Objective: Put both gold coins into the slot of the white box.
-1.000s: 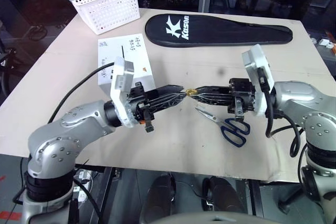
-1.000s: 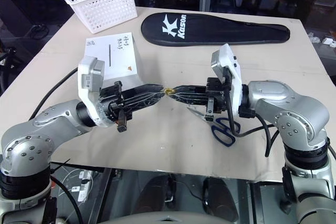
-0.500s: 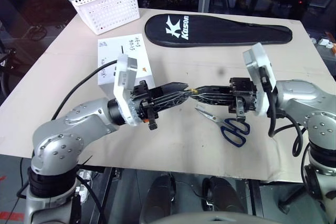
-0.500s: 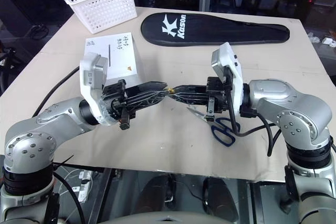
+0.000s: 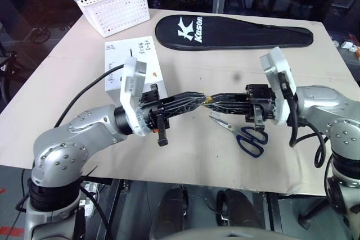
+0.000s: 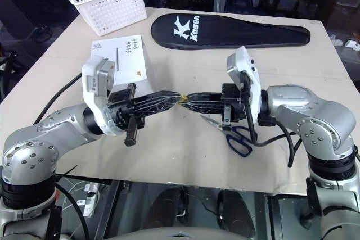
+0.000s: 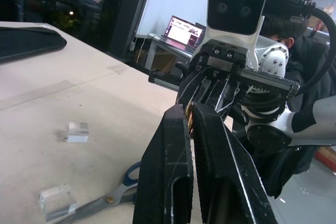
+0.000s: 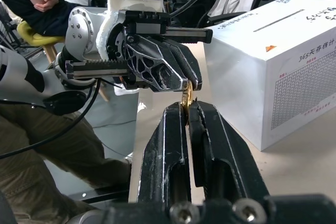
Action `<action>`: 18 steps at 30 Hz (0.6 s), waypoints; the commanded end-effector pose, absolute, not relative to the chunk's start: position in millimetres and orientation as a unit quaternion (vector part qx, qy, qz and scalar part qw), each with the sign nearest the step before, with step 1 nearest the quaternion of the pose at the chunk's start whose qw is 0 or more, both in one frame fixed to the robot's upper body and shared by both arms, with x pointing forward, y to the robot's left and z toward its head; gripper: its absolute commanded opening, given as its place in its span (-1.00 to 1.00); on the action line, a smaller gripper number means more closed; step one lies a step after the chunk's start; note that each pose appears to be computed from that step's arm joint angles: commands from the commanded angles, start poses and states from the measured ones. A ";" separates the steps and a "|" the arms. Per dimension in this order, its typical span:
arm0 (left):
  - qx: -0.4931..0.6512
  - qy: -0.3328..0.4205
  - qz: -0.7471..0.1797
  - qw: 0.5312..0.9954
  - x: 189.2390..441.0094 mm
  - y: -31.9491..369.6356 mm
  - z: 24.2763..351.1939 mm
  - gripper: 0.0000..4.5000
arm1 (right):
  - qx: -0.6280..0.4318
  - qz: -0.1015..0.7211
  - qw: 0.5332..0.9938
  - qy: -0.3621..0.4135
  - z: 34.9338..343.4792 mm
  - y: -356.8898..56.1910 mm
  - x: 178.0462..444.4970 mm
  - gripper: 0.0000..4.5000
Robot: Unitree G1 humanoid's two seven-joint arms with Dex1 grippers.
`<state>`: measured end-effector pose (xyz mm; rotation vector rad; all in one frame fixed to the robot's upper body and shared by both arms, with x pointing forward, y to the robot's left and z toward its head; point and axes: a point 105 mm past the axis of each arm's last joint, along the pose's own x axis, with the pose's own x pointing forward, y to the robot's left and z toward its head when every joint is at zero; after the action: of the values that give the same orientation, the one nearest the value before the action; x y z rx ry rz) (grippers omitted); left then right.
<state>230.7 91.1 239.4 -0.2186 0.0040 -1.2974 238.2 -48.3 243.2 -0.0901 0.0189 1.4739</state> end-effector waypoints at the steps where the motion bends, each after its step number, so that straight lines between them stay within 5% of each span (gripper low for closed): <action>1: -0.091 0.012 -0.618 0.781 223.1 91.7 236.5 -0.99 | -0.052 0.680 0.731 -0.016 253.0 -48.4 231.4 -1.00; 2: -0.089 0.011 -0.618 0.781 222.8 92.0 236.1 -0.99 | -0.052 0.681 0.730 -0.016 253.4 -48.0 230.7 -1.00; 3: -0.086 0.010 -0.617 0.782 222.6 92.1 235.8 -0.71 | -0.052 0.683 0.729 -0.016 254.0 -47.7 230.2 -1.00; 4: -0.084 0.010 -0.617 0.782 222.4 92.1 235.5 -0.65 | -0.053 0.684 0.728 -0.016 254.5 -47.4 229.8 -1.00; 18: -0.088 -0.003 -0.613 0.785 225.1 92.9 236.6 -0.65 | -0.053 0.693 0.719 -0.005 252.7 -47.7 226.5 -1.00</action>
<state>228.8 95.6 227.7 -0.1953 0.0407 -1.3011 234.1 -48.1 246.2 -0.0994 0.0246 1.4997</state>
